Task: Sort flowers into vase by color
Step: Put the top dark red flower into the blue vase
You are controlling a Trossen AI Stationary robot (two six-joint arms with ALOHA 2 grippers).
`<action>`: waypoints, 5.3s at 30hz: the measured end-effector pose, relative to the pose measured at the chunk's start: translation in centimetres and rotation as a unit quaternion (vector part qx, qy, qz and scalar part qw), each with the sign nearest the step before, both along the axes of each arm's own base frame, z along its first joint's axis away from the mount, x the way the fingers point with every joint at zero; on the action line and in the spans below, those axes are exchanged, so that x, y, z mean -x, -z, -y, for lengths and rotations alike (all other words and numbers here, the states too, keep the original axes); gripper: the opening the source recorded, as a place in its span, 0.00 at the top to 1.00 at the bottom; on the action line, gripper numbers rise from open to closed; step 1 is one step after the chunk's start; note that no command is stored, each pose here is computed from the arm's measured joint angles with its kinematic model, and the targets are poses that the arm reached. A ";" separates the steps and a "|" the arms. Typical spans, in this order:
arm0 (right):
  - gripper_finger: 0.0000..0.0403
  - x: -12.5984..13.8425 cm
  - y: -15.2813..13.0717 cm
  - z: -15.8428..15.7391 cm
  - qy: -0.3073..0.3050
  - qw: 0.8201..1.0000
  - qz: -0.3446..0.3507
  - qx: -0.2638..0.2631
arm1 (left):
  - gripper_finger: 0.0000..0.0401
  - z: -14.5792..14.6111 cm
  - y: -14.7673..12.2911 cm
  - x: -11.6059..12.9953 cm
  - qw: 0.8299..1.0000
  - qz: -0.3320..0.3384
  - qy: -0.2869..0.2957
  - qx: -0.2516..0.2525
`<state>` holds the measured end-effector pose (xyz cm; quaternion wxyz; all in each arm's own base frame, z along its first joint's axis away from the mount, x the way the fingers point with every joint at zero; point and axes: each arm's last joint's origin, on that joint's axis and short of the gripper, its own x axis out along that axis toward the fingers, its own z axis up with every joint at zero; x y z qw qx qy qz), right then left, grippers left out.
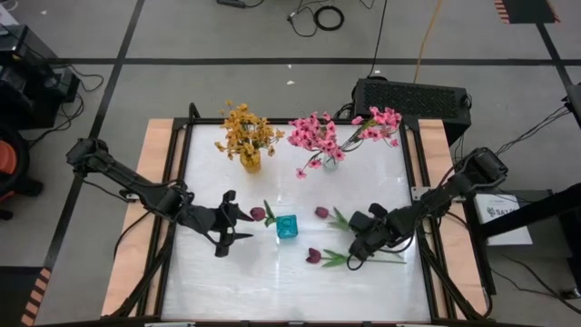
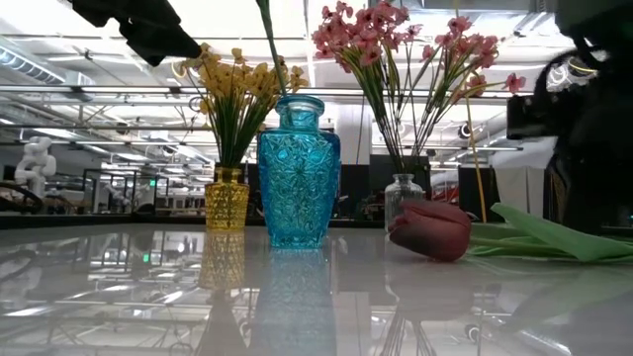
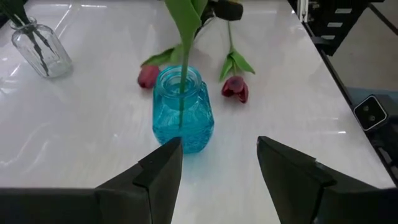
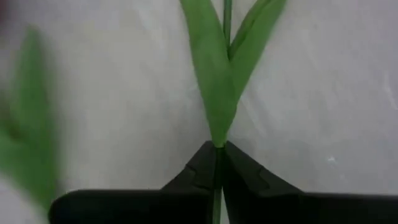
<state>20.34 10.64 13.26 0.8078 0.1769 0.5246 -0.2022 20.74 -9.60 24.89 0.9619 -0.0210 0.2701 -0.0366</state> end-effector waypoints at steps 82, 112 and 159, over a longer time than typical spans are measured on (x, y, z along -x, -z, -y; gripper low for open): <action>0.99 -11.9 -19.6 -5.6 -0.139 0.612 0.750 0.210 | 0.78 7.3 -1.5 -8.8 0.962 0.273 0.001 -0.011; 0.65 -10.8 -20.8 -5.1 -0.180 0.703 0.672 0.145 | 0.97 7.1 -2.1 -6.6 0.982 0.191 0.007 0.003; 0.99 -10.7 -20.6 -5.3 -0.168 0.716 0.657 0.165 | 0.88 7.5 -2.2 -5.5 0.986 0.163 0.005 0.024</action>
